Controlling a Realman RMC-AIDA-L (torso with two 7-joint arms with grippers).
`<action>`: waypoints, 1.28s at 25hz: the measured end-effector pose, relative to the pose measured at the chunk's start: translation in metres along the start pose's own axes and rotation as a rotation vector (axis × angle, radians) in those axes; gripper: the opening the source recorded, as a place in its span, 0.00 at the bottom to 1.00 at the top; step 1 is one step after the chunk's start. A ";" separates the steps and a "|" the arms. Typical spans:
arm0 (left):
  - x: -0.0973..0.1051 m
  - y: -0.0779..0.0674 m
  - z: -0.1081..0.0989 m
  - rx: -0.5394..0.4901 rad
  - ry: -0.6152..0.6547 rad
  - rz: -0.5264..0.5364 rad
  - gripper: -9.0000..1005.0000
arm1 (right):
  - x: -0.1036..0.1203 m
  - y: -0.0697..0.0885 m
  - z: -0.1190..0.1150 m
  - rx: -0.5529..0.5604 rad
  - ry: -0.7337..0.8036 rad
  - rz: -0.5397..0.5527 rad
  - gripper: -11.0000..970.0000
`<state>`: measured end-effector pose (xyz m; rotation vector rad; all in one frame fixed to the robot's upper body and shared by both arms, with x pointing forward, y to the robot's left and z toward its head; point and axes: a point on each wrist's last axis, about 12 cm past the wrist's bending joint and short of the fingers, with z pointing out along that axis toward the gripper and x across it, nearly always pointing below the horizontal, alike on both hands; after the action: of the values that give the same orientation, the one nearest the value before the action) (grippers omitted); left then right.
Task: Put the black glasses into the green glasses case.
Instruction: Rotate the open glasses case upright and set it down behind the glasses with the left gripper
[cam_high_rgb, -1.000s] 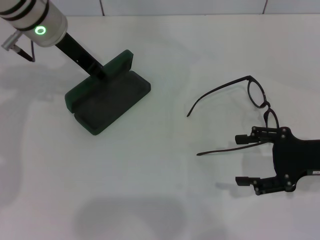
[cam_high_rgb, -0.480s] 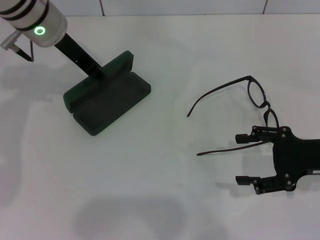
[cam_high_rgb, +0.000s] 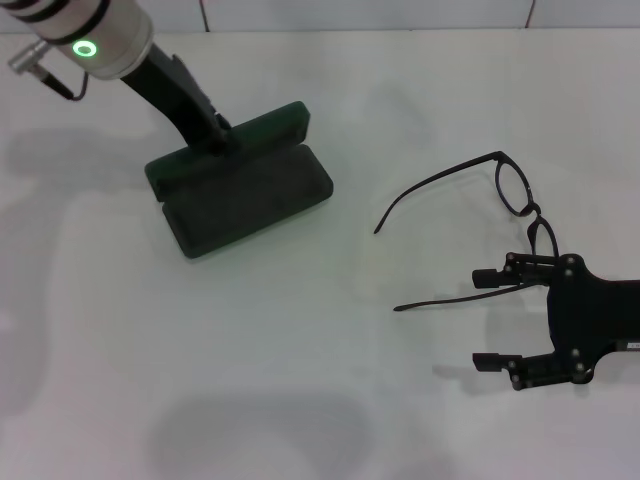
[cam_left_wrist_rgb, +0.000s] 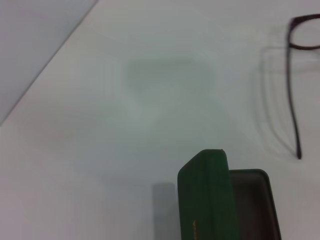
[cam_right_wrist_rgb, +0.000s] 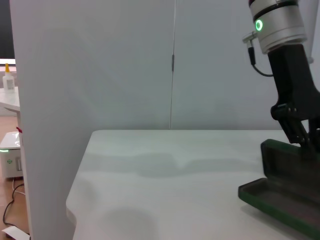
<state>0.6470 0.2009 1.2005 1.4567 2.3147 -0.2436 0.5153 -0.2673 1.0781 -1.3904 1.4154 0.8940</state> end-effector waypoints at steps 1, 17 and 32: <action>-0.002 -0.001 0.000 0.001 0.001 0.037 0.24 | 0.000 0.000 0.000 0.000 0.000 0.000 0.84; -0.019 -0.026 0.014 0.100 -0.027 0.372 0.29 | 0.000 0.003 -0.002 -0.009 -0.012 0.008 0.84; -0.022 -0.036 0.024 0.109 0.012 0.391 0.34 | 0.000 0.003 -0.002 -0.009 -0.012 0.008 0.84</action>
<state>0.6286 0.1580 1.1852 1.9289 1.9965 -0.2509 0.5120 -0.2685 1.0785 -1.3845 1.4101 0.9134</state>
